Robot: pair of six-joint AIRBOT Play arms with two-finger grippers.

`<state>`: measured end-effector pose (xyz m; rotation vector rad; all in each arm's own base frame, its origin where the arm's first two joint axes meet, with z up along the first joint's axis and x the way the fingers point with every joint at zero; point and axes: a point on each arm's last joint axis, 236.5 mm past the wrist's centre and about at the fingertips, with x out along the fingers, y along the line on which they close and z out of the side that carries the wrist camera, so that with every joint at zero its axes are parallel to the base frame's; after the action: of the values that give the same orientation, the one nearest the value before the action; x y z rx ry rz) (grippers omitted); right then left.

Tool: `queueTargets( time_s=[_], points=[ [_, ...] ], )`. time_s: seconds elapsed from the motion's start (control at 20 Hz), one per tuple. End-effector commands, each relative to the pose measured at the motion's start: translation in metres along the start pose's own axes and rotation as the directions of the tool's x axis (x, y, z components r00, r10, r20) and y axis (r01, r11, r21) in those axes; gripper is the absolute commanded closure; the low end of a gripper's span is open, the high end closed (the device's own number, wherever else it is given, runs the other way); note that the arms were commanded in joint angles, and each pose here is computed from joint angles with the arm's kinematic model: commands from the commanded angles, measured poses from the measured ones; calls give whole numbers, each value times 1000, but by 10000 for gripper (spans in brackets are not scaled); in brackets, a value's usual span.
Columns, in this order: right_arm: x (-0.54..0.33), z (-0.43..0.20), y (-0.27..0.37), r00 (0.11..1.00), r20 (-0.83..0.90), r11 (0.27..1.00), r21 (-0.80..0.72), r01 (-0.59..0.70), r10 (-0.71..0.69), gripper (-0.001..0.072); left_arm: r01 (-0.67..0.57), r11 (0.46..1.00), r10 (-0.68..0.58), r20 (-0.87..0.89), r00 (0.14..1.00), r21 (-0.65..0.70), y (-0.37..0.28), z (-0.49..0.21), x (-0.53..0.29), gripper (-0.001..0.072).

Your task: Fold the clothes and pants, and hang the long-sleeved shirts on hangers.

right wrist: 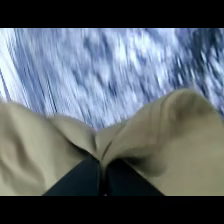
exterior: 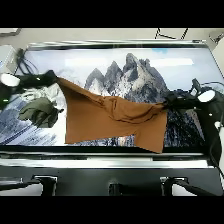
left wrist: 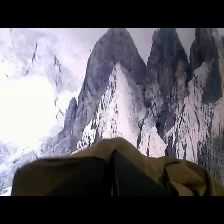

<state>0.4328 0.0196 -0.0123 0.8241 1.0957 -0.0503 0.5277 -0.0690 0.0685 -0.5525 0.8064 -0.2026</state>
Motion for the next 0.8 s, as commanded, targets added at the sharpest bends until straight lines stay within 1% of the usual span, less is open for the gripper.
queueTargets(
  time_s=[0.0, 0.05, 0.1, 0.15, 0.2, 0.25, 0.3, 0.35, 0.4, 0.45, 0.55, 0.65, 0.75],
  points=[
    [28, 27, -7, 995, 96, 990, 133, -52, 39, 530, 10, 996, -26, -172, 985, -93, 12, -57, 45, 482],
    [22, 34, -7, 994, 101, 990, 129, -57, 44, 395, 13, 995, -36, -231, 972, -100, 13, -68, 38, 250],
    [8, 44, -9, 994, 92, 993, 100, -60, 51, 274, 11, 995, -42, -311, 950, -103, 19, -80, 24, 77],
    [-11, 54, -16, 996, 72, 998, 48, -48, 44, 207, -13, 996, -28, -425, 905, -91, 33, -97, 1, 55],
    [-35, 64, -34, 999, 50, 1000, 20, -9, 8, 201, -55, 995, 1, -539, 842, -84, 51, -116, -26, 58],
    [-58, 69, -60, 999, 24, 999, 26, 47, -48, 201, -123, 986, 24, -647, 762, -108, 70, -138, -56, 60],
    [-75, 67, -85, 995, -13, 994, 47, 95, -94, 201, -154, 981, 23, -713, 700, -120, 80, -156, -80, 70],
    [-86, 56, -108, 990, -71, 988, 84, 128, -122, 201, -171, 977, 19, -745, 667, -129, 86, -173, -96, 138],
    [-93, 44, -123, 983, -125, 982, 109, 152, -138, 203, -183, 973, 17, -747, 665, -141, 88, -190, -103, 213],
    [-97, 31, -133, 972, -177, 978, 116, 175, -153, 206, -203, 967, 21, -738, 674, -157, 93, -210, -104, 223],
    [-98, 10, -135, 955, -258, 982, 79, 174, -149, 213, -215, 961, 19, -735, 677, -173, 100, -254, -104, 223],
    [-98, 0, -131, 946, -296, 983, 85, 163, -131, 214, -202, 960, -15, -757, 653, -193, 101, -289, -106, 223],
    [-100, -5, -130, 940, -316, 983, 86, 162, -127, 217, -215, 954, -26, -773, 634, -208, 105, -308, -105, 223]
  ],
)
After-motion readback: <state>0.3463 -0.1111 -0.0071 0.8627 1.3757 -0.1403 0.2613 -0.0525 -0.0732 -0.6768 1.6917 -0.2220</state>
